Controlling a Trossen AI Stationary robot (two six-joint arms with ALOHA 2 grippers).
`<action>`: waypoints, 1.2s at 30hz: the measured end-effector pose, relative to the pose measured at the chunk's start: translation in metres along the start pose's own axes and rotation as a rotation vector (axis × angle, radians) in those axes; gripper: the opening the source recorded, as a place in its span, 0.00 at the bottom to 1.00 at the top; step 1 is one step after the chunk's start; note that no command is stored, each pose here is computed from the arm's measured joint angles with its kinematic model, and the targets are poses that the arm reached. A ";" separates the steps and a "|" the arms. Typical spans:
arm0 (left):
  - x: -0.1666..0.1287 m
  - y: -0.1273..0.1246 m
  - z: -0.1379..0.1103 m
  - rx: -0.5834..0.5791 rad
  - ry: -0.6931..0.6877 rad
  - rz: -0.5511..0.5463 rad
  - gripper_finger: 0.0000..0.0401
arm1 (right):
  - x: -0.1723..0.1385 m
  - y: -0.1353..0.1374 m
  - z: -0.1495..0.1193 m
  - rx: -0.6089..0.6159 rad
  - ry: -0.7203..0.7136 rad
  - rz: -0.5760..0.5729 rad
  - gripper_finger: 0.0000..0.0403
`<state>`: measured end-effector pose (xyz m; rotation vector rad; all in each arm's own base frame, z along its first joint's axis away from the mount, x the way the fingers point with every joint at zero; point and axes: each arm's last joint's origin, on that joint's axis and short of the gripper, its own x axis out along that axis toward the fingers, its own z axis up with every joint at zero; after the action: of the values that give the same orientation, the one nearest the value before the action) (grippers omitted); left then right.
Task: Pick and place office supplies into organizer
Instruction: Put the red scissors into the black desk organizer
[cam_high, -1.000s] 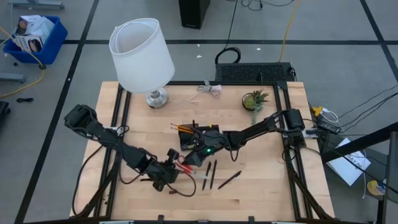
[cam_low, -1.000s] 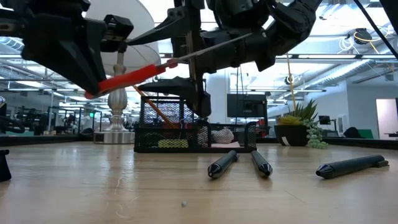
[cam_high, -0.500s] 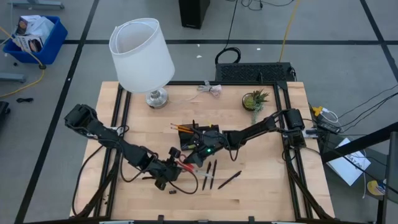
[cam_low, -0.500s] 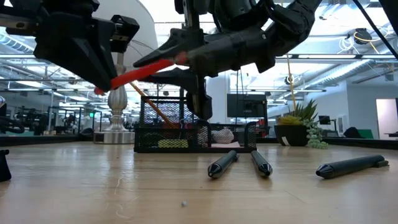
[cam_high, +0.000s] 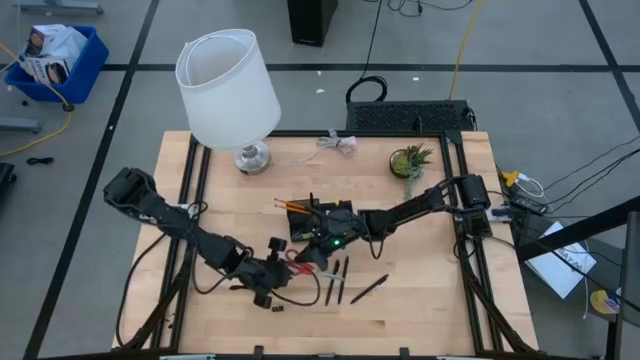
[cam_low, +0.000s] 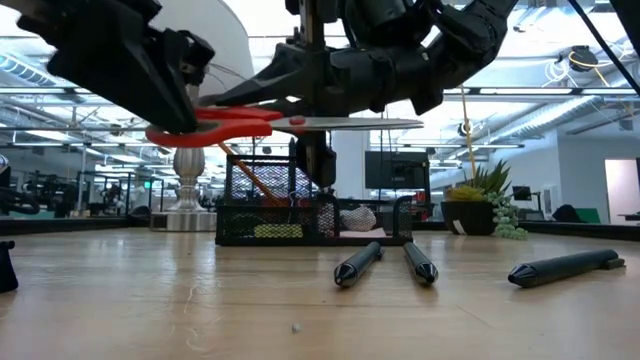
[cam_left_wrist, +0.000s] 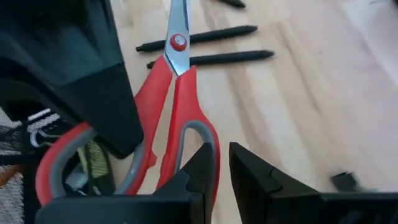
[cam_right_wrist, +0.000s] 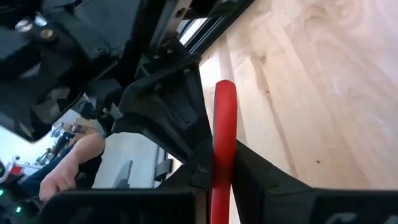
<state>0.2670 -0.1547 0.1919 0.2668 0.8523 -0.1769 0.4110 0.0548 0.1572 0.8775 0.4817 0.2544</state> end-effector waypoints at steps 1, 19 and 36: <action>-0.001 -0.004 0.000 -0.013 -0.006 -0.001 0.14 | 0.000 0.000 0.000 -0.009 0.002 0.001 0.07; -0.037 -0.041 -0.026 0.048 -0.453 -0.165 0.14 | -0.019 0.031 0.019 -0.370 -0.162 -0.061 0.07; -0.056 -0.002 -0.107 -0.146 -0.759 -0.088 0.14 | -0.051 0.044 0.046 -0.901 -0.651 -0.186 0.07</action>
<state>0.1534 -0.1217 0.1669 0.0126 0.1201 -0.2727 0.3893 0.0304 0.2318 0.0014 -0.1778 -0.0097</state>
